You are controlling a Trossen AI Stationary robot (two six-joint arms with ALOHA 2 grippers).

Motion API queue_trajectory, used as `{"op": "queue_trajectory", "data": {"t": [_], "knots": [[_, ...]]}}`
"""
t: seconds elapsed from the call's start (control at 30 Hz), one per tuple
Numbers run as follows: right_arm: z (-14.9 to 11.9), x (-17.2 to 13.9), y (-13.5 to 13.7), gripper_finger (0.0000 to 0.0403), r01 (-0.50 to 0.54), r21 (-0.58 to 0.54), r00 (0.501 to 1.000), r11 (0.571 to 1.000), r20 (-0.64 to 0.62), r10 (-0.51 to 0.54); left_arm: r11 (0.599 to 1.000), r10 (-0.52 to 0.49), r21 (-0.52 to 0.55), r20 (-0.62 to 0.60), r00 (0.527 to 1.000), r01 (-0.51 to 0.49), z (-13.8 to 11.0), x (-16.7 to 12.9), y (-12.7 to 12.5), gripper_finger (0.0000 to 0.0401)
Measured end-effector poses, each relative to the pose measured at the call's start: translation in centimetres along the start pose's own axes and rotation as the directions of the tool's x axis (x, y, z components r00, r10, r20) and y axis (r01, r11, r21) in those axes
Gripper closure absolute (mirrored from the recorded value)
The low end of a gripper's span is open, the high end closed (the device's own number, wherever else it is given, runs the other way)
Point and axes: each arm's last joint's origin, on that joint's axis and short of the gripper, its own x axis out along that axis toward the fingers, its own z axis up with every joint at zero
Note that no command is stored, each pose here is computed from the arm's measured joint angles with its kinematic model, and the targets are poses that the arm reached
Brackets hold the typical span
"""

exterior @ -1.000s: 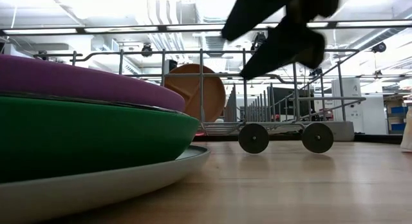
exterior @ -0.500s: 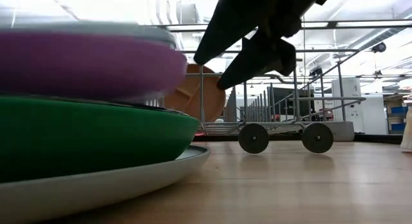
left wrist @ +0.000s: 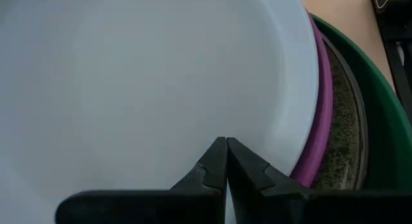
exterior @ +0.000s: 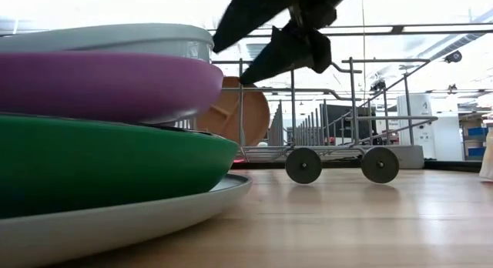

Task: Sort dishes
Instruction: Put the white plate into the dish rack

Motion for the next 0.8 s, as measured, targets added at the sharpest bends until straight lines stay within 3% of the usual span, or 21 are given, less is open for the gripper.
{"op": "queue_trajectory", "data": {"t": [0.3,0.8], "knots": [[0.8,0.7,0.2,0.0085,-0.139,0.057,0.99,0.989,0.003,0.14,1.0,0.002,0.0,0.004,1.0,-0.002,0.0,0.0,0.0,0.0401],[0.1,3.9,-0.2,0.0101,-0.174,0.074,0.982,0.982,-0.058,0.179,1.0,0.013,-0.003,0.022,1.0,-0.013,0.1,0.2,0.0,0.0401]]}}
